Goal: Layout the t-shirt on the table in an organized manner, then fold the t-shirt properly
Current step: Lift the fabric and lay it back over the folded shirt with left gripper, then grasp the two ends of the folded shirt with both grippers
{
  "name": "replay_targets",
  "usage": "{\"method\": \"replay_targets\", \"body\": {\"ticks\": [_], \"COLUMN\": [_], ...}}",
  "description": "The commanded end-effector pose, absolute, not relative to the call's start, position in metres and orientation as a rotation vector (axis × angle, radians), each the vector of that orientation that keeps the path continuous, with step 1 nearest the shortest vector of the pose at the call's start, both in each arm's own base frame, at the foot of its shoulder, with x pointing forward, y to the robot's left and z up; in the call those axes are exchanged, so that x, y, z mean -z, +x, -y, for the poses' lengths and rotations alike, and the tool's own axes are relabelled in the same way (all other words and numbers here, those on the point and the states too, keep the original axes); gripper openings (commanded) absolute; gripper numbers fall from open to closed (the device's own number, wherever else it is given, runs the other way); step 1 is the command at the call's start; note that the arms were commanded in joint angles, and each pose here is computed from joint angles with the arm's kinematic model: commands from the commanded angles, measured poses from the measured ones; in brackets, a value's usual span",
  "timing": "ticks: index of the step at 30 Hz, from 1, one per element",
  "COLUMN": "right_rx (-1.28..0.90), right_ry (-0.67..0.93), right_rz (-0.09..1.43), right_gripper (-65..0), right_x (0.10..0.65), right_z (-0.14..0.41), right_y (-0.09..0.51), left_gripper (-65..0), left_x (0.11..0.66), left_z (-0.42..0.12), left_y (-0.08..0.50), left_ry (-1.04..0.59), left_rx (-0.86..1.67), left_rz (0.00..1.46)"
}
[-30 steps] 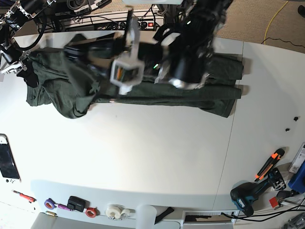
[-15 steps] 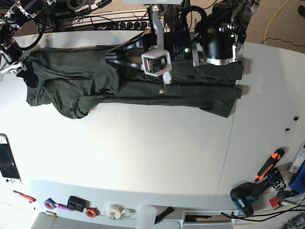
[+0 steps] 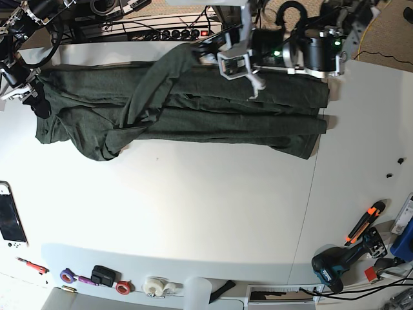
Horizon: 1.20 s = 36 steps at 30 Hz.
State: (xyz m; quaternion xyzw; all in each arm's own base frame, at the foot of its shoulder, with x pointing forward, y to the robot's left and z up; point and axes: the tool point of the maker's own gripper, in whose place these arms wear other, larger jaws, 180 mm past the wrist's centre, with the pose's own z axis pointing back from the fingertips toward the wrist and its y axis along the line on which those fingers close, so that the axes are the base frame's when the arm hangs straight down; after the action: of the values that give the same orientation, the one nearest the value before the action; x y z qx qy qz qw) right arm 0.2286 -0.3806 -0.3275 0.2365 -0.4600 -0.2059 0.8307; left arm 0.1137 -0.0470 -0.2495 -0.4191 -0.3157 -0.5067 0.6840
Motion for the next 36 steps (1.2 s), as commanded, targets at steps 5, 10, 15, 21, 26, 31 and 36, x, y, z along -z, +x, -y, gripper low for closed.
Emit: {"method": "replay_targets", "body": {"ticks": [5, 10, 15, 21, 26, 31, 36], "right_rx": [0.423, 0.415, 0.376, 0.255, 0.173, 0.173, 0.167], "right_ry": [0.483, 0.493, 0.465, 0.352, 0.325, 0.294, 0.261], "right_rz": [1.090, 1.163, 1.166, 1.067, 0.979, 0.957, 0.938], "right_gripper": [-44.0, -44.0, -44.0, -44.0, -44.0, -44.0, -44.0], "right_x": [0.299, 0.282, 0.276, 0.302, 0.321, 0.326, 0.330], "right_z": [0.394, 0.396, 0.392, 0.371, 0.352, 0.357, 0.361], "right_y": [0.243, 0.262, 0.286, 0.312, 0.317, 0.314, 0.312], "left_gripper": [-65.0, -65.0, -65.0, -65.0, -65.0, -65.0, -65.0], "left_x": [0.256, 0.260, 0.268, 0.263, 0.247, 0.229, 0.216], "left_z": [0.027, 0.022, 0.014, -0.014, -0.055, -0.091, -0.116], "left_y": [0.110, 0.111, 0.125, 0.169, 0.213, 0.237, 0.243], "left_ry": [-0.890, -0.857, -0.758, -0.591, -0.428, -0.336, -0.298], "left_rx": [1.182, 1.194, 1.203, 1.101, 0.971, 0.871, 0.797], "left_rz": [0.663, 0.658, 0.682, 0.769, 0.859, 0.913, 0.954]}}
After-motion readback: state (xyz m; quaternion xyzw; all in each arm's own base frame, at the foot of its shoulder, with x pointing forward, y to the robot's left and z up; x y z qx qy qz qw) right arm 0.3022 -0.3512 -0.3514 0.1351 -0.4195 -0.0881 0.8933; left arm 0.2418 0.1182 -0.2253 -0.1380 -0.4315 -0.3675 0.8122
